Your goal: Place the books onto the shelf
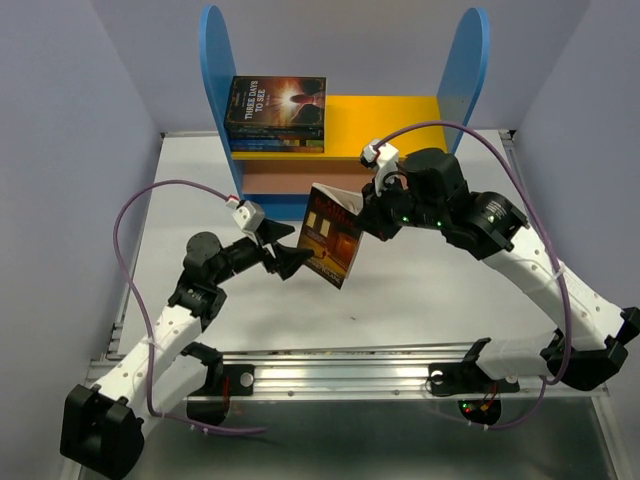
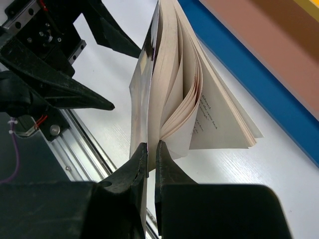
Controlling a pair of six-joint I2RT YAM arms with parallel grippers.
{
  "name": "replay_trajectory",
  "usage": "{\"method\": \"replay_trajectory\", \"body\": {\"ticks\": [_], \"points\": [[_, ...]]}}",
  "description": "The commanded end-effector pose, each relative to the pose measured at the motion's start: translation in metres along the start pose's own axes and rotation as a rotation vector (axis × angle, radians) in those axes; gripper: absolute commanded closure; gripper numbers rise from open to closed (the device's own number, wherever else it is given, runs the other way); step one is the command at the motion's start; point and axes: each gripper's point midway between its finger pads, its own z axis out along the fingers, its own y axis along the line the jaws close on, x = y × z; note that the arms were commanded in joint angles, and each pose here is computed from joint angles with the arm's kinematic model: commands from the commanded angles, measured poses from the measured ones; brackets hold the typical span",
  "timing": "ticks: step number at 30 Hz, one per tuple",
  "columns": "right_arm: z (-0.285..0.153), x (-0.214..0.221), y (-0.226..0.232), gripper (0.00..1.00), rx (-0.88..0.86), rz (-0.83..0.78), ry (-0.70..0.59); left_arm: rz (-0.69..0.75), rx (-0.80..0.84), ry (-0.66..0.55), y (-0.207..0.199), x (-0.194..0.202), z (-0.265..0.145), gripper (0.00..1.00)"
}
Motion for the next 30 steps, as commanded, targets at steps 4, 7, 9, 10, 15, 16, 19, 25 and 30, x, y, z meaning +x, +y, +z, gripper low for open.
{"method": "replay_trajectory", "body": {"ticks": [4,7,9,10,15,16,19,25,30], "points": [[-0.021,-0.03,0.004,0.99,-0.002,-0.025,-0.118,0.118,0.189,-0.071,-0.03,-0.033,0.007,0.01],[-0.022,-0.027,-0.002,0.99,0.03,-0.018,-0.098,0.161,0.226,-0.064,-0.034,-0.037,0.008,0.01],[-0.026,-0.027,-0.005,0.99,0.051,-0.011,-0.099,0.17,0.147,-0.059,-0.021,-0.039,0.008,0.01],[-0.028,-0.027,-0.006,0.99,0.059,-0.009,-0.103,0.175,0.139,-0.057,-0.019,-0.039,0.007,0.01],[-0.031,-0.019,-0.013,0.99,0.103,-0.002,-0.093,0.192,0.119,-0.1,-0.016,-0.052,0.001,0.01],[-0.031,-0.019,-0.011,0.99,0.089,-0.008,-0.093,0.192,0.136,-0.095,-0.018,-0.052,0.002,0.01],[-0.034,-0.022,-0.007,0.99,0.07,-0.016,-0.103,0.169,0.147,-0.078,-0.017,-0.047,0.005,0.01],[-0.032,-0.027,0.007,0.99,-0.016,-0.054,-0.127,0.162,0.259,-0.063,-0.028,-0.044,0.011,0.01],[-0.032,-0.033,0.024,0.99,-0.118,-0.093,-0.146,0.163,0.316,-0.064,-0.032,-0.045,0.016,0.01]]}}
